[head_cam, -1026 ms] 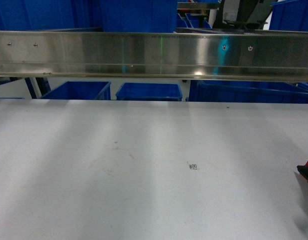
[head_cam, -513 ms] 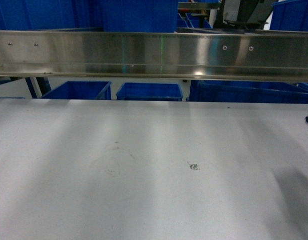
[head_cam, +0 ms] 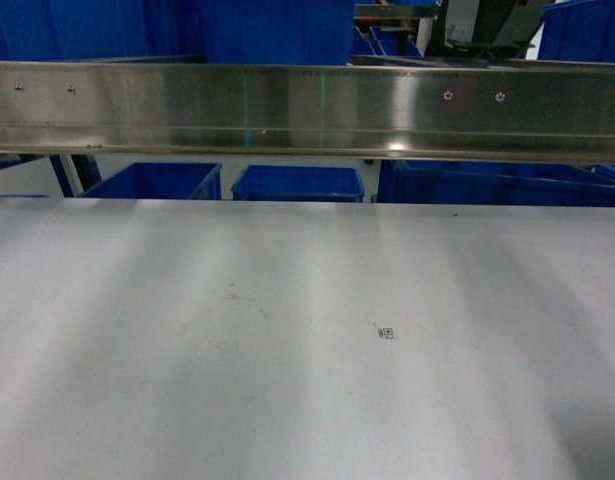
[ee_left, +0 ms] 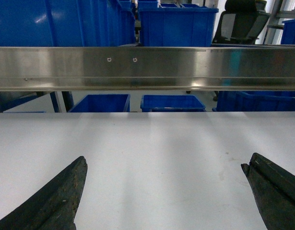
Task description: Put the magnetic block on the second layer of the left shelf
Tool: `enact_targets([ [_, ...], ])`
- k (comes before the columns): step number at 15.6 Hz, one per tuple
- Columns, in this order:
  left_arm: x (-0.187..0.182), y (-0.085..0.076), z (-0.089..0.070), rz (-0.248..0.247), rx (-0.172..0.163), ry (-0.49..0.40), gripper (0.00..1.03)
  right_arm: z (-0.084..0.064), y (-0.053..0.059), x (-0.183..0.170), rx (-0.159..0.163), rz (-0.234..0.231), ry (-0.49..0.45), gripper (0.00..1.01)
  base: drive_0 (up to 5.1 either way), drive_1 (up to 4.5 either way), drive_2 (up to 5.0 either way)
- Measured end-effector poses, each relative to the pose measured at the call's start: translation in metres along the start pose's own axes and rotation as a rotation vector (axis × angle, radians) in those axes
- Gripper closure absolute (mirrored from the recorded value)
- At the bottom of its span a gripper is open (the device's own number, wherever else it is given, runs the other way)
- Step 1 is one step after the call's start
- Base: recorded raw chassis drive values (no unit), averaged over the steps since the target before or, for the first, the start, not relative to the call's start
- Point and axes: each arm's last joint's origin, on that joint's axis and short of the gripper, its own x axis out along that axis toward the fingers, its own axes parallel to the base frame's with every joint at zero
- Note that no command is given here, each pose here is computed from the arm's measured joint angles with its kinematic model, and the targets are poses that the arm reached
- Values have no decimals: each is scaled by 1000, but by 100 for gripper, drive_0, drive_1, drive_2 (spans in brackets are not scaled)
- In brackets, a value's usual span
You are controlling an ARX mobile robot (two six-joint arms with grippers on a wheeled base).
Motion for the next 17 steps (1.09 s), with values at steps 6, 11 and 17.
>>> enact_targets([
  [6, 0, 0, 0, 0, 0, 0, 5, -3, -6, -22, -93, -1, -30, 68, 0, 0, 0],
  [11, 0, 0, 0, 0, 0, 0, 5, -2, 0, -19, -117, -55, -56, 68, 0, 0, 0],
  [17, 0, 0, 0, 0, 0, 0, 5, -11, 0, -18, -134, -99, -40, 68, 0, 0, 0],
])
